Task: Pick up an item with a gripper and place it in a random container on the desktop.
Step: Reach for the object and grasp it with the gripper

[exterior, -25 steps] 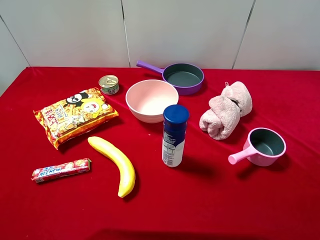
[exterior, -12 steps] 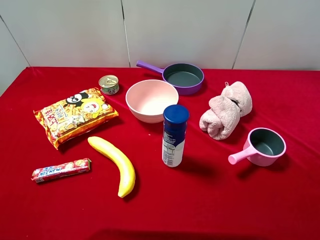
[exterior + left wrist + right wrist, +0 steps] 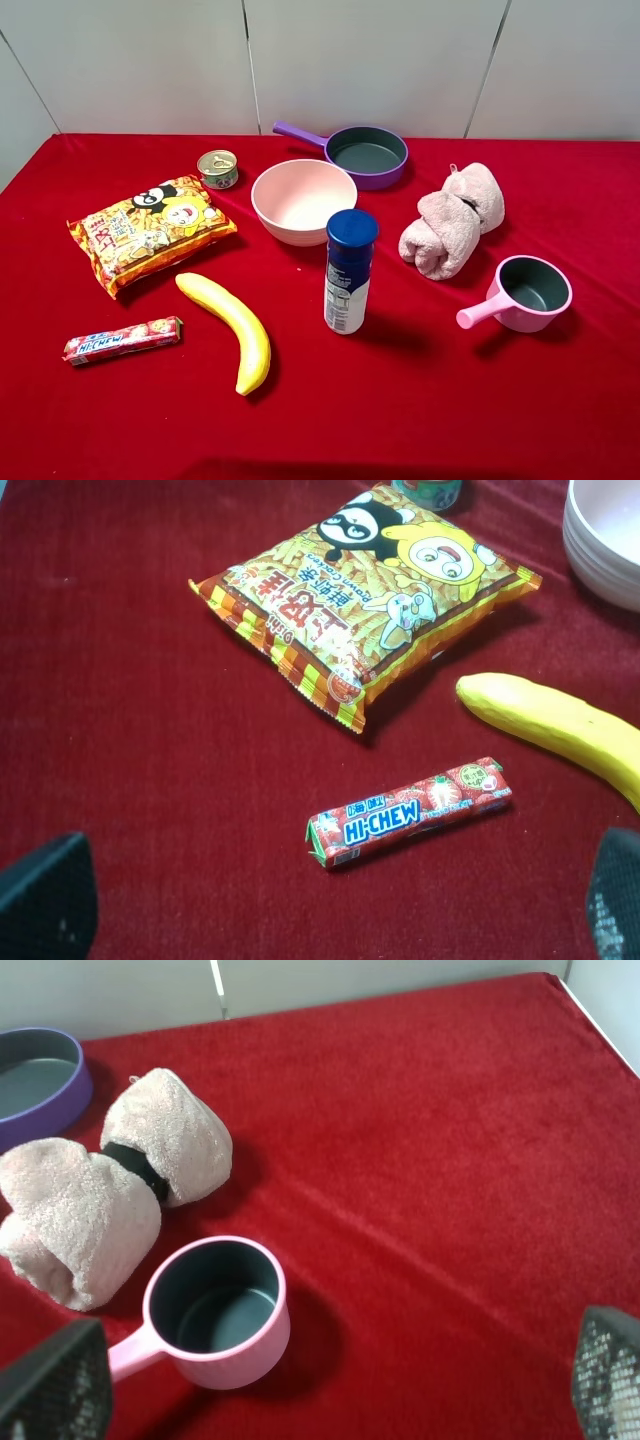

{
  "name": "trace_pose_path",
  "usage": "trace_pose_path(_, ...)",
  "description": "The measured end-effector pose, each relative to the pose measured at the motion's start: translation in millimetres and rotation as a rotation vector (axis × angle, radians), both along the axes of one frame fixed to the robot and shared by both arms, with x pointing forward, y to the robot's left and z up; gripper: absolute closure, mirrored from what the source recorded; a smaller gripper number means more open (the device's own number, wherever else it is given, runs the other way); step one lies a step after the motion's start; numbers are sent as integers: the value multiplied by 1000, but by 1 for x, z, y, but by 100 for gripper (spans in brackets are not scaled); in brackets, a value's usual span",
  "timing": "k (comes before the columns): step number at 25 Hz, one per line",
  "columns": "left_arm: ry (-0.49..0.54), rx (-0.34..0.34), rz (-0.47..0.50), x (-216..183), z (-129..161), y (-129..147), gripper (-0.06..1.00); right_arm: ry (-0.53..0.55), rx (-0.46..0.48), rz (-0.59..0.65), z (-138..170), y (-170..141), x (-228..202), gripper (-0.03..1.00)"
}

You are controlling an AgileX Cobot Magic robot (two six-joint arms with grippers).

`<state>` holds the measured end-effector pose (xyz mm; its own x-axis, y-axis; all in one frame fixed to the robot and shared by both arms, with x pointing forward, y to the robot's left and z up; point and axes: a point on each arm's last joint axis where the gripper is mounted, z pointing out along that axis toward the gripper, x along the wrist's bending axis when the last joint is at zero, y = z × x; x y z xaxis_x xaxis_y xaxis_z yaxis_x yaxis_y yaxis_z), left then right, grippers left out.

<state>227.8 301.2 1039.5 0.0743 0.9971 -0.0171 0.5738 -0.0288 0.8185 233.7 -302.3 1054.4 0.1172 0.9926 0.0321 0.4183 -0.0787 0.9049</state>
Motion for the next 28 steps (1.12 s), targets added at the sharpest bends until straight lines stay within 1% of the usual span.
trace_pose_path(28,0,0,0,0,0,0,-3,-1,0,0,0,0,0,28)
